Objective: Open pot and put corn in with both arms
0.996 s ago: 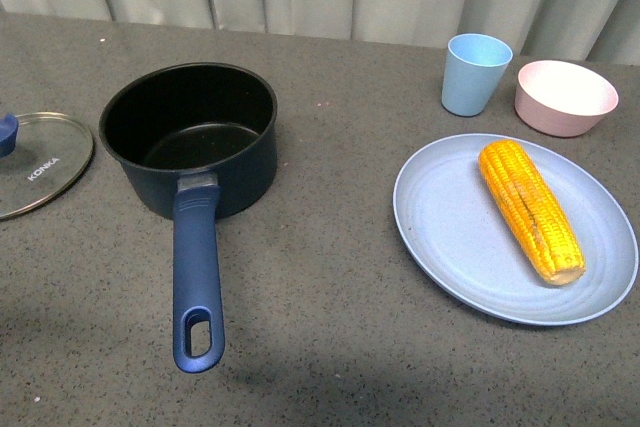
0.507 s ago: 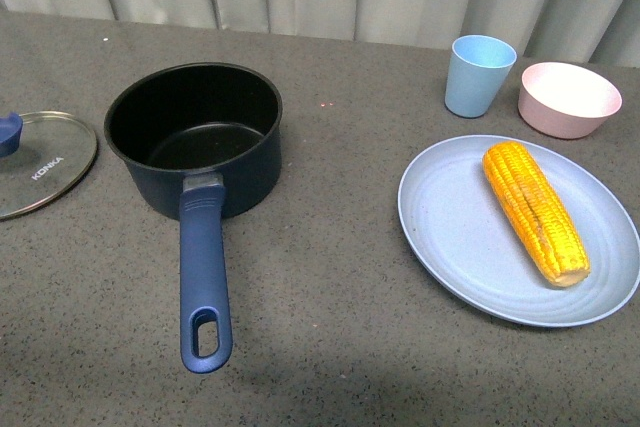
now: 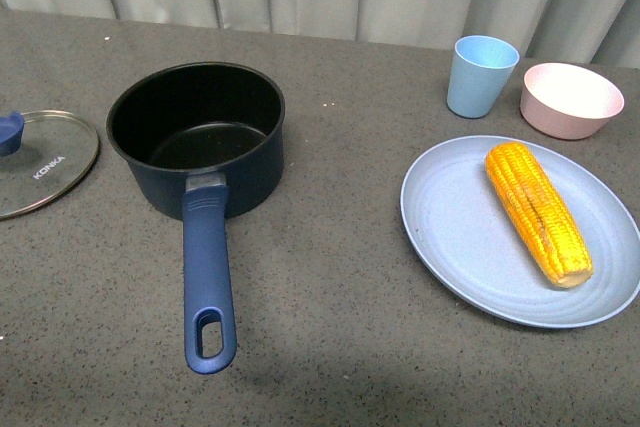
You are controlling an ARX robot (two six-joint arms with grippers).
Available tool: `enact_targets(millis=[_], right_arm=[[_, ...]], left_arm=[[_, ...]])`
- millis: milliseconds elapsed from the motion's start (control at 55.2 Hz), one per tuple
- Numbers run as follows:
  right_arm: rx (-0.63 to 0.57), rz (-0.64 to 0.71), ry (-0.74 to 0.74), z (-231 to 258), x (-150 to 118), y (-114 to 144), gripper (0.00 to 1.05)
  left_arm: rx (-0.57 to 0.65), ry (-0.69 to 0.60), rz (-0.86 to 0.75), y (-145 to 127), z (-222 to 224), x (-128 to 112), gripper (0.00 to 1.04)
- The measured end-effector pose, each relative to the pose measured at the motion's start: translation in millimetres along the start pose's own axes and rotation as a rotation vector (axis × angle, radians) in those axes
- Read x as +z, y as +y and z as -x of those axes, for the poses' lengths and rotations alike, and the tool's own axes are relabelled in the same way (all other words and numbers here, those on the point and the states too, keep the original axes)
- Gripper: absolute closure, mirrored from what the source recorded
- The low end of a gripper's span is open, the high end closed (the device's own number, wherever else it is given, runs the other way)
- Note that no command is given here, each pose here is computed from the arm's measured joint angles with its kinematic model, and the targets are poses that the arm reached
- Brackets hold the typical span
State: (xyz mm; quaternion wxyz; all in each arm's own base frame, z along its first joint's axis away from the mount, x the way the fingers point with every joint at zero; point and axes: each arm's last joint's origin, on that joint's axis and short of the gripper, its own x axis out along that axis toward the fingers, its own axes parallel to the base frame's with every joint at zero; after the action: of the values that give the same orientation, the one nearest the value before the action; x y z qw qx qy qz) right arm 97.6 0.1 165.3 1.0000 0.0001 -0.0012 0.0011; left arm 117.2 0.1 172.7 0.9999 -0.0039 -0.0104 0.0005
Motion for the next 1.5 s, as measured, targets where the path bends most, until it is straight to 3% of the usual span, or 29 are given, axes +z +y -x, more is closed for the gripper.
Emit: enact_targets(millis=[725, 815, 924, 1105, 1250, 1341, 1504], right_arm=[[0.0, 0.0, 0.0, 0.0, 0.0, 0.0, 0.09], [-0.003, 0.003, 0.002, 0.0, -0.2, -0.1, 0.09], [-0.051, 0.106, 0.134, -9.1, 2.9, -0.4, 0.09], [-0.001, 0.193, 0.255, -65.4, 19.0, 4.5, 0.09], [0.044, 0.203, 0.505, -113.0, -3.6, 9.6, 0.09], [0.089, 0.182, 0.662, -138.1, -27.1, 15.3, 0.09], [0.144, 0.144, 0.816, -164.9, -55.1, 27.5, 0.09]], left_arm=[[-0.001, 0.006, 0.0, -0.1, 20.4, -3.0, 1.0], [-0.001, 0.006, 0.0, -0.1, 20.4, -2.9, 0.81], [-0.001, 0.007, 0.0, 0.0, 20.4, -3.0, 0.63], [-0.001, 0.006, 0.0, -0.1, 20.4, -3.0, 0.3], [-0.001, 0.006, -0.001, -0.1, 20.4, -3.0, 0.07], [-0.001, 0.006, -0.003, -0.1, 20.4, -3.0, 0.07], [-0.001, 0.006, -0.003, -0.1, 20.4, -3.0, 0.07]])
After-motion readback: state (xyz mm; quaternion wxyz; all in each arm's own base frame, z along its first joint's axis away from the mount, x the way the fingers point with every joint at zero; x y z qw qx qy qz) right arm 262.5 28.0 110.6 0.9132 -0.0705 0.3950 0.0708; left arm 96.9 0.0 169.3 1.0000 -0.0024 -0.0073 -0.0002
